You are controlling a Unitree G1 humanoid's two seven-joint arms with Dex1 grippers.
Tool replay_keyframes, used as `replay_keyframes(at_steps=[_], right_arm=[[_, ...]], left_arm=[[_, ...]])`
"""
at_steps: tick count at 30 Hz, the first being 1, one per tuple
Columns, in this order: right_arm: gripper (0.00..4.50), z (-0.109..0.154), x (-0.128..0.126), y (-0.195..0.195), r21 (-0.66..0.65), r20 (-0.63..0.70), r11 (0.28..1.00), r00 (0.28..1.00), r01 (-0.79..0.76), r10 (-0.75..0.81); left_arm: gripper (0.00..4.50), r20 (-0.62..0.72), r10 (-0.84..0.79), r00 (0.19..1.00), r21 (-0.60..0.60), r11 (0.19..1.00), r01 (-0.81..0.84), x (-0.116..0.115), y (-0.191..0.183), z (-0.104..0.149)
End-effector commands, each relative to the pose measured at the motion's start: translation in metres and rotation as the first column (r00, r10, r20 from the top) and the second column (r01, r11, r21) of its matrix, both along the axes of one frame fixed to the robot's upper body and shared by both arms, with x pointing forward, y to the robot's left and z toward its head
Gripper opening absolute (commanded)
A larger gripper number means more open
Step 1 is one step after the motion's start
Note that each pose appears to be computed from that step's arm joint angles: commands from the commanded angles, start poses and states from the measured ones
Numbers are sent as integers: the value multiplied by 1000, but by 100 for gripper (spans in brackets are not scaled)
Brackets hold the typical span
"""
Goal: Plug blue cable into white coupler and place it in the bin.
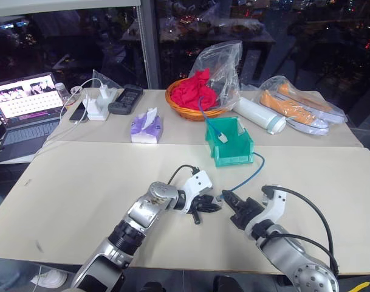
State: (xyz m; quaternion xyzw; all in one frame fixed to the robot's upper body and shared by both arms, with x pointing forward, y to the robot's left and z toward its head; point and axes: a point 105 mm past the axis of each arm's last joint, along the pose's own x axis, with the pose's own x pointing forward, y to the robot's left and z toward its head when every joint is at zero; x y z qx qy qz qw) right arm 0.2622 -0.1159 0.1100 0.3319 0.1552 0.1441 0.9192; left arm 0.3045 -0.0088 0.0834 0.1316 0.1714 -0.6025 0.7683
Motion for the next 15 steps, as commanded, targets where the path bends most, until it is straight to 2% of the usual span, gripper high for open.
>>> replay_keyframes(at_steps=[1,6,9,15], right_arm=[[0,-6,-2,1,-35,-30,999,999,-25,24],[0,-5,-2,1,-73,-24,997,999,-40,38],[0,-4,-2,7,-159,-15,983,996,-88,87],[0,-16,-10,17,-211,-74,964,986,-162,150]], left_arm=[[64,-36,18,999,24,1000,-17,-3,2,-12],[64,-37,22,999,21,1000,-22,-3,1,-12],[64,-36,25,999,18,1000,-24,-3,1,-12],[64,-14,33,999,32,999,-32,-2,3,-1]])
